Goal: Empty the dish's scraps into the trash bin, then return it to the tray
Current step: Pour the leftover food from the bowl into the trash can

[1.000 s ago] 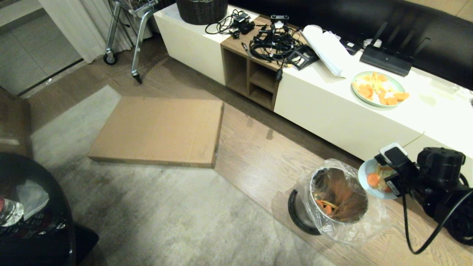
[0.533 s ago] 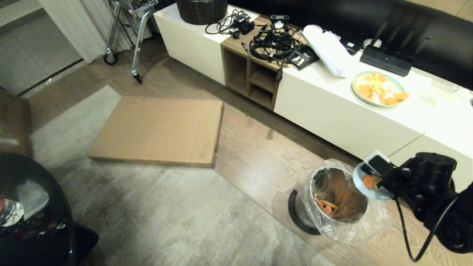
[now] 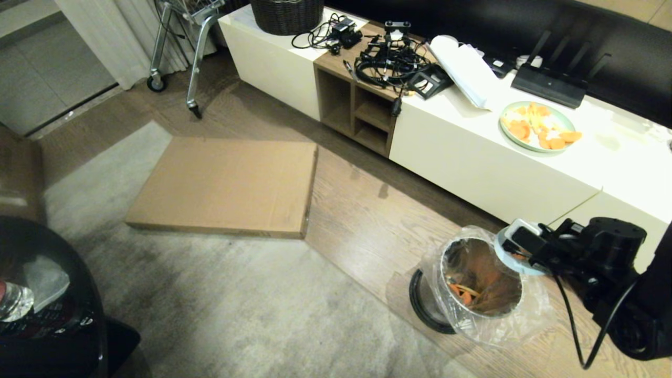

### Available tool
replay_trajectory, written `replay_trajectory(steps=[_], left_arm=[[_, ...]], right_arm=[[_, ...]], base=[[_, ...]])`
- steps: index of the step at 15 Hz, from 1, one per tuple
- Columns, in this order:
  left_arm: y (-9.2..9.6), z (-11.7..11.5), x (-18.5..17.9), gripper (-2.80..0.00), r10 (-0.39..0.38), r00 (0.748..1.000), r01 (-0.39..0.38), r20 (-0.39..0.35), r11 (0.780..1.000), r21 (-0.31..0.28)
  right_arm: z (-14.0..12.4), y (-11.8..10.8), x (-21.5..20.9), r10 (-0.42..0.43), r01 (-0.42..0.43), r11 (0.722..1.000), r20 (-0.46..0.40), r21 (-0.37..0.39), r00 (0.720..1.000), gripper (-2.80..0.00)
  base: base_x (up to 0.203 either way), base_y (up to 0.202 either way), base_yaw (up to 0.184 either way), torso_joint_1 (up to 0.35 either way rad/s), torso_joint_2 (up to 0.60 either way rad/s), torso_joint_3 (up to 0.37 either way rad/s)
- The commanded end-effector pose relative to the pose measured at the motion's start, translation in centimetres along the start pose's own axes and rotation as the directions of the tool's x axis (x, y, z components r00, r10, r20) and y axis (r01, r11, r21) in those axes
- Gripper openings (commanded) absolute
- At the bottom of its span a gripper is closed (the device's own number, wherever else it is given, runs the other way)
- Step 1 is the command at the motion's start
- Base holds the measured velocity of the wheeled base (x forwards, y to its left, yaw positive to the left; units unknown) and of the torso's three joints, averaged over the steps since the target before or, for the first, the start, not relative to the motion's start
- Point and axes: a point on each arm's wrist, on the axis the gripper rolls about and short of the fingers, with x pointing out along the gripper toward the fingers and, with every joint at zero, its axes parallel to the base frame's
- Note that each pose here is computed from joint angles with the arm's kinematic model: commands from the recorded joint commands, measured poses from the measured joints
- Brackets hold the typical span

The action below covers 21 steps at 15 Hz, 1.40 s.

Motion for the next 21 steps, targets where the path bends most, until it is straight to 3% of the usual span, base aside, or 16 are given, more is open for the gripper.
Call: replay_trajectory(steps=[1, 4, 12, 21], left_arm=[[0.0, 0.0, 0.0, -2.8, 0.001, 1.0, -0.001, 0.001, 1.0, 0.0], [0.0, 0.0, 0.0, -2.8, 0.0, 1.0, 0.0, 0.001, 1.0, 0.0], [0.0, 0.0, 0.0, -2.8, 0.001, 1.0, -0.001, 0.001, 1.0, 0.0], [0.0, 0.0, 0.0, -2.8, 0.001, 1.0, -0.001, 0.001, 1.0, 0.0]], right_arm=[[0.4, -0.3, 0.0, -0.023, 0.025, 0.999, 0.068, -0.034, 0.997, -2.8], [0.9, -0.8, 0.1, -0.005, 0.025, 0.994, 0.181, -0.108, 0.984, -2.8], [2.4, -3.0, 0.9, -0.029, 0.173, 0.936, 0.421, -0.307, 0.906, -2.8], [1.3, -5.3, -0.3, 0.009, 0.287, 0.874, 0.604, -0.391, 0.797, -2.8]], base=[[0.0, 0.0, 0.0, 0.0, 0.0, 0.0], [0.0, 0.0, 0.0, 0.0, 0.0, 0.0], [0.0, 0.0, 0.0, 0.0, 0.0, 0.0], [0.0, 0.0, 0.0, 0.0, 0.0, 0.0]])
